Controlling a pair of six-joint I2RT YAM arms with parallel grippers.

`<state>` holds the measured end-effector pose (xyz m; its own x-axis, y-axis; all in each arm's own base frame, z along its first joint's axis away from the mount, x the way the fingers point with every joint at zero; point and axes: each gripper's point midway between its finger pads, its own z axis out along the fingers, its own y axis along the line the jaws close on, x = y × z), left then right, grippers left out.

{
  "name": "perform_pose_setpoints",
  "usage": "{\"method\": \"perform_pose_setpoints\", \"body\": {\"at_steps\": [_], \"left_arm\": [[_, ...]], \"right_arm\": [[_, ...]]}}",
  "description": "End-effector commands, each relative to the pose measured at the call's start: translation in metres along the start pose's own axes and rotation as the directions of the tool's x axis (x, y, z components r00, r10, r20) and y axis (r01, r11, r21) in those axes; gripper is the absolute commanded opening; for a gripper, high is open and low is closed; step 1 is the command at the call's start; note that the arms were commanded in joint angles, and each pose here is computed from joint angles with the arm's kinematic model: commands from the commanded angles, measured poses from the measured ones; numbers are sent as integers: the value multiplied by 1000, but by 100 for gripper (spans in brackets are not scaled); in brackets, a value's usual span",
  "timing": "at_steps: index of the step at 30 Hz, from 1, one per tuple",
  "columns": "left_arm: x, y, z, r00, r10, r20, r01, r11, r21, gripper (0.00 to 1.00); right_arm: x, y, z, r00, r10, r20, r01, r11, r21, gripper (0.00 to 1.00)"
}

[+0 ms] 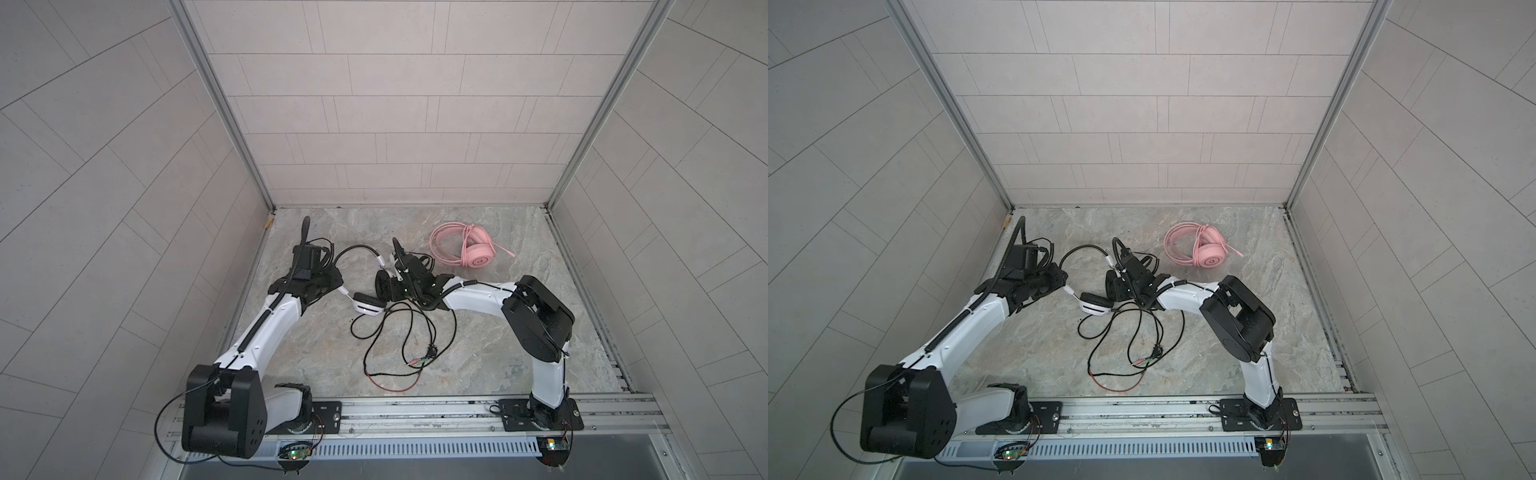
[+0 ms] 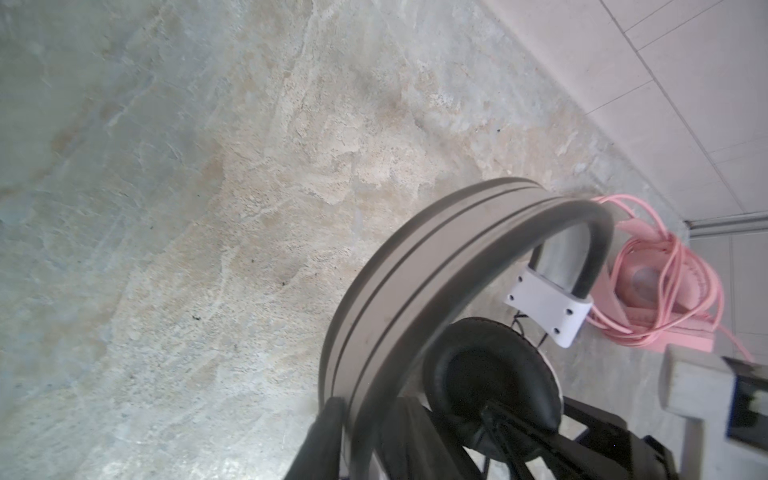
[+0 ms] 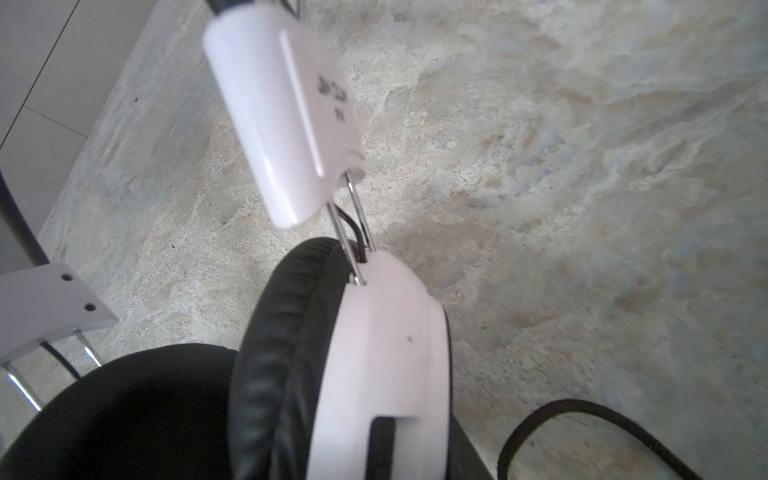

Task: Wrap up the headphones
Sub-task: 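Lift the white headphones with the left gripper while the right grasps an earcup, then raise the headphones high with the left gripper while the right releases and draws back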

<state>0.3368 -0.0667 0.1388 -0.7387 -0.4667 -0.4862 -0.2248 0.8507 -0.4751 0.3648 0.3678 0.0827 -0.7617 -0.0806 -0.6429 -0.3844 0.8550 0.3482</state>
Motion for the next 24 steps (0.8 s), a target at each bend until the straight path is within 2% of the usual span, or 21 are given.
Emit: {"method": "perform_pose_setpoints", "body": {"at_steps": [1,7,16,20,24], "left_arm": [[-8,-19,-15,999,45,6,-46,998,52,40],[-13,-24,-48,981,181,-68,-182,983,-8,60],[-34,-27,-66,960,278,-41,-281,956,-88,63],[-26,-37,-57,920,387,-63,-392,912,-118,63],[-16,-45,-39,911,394,-121,-405,911,-83,63]], "right_arm": [[-25,16,-35,992,-98,76,99,995,-9,30],[-35,15,-55,973,-213,94,211,977,24,30],[-41,22,-67,957,-285,61,284,958,22,30],[-47,32,-73,956,-285,71,286,958,-9,31],[-53,41,-79,951,-301,70,304,952,-36,31]]}}
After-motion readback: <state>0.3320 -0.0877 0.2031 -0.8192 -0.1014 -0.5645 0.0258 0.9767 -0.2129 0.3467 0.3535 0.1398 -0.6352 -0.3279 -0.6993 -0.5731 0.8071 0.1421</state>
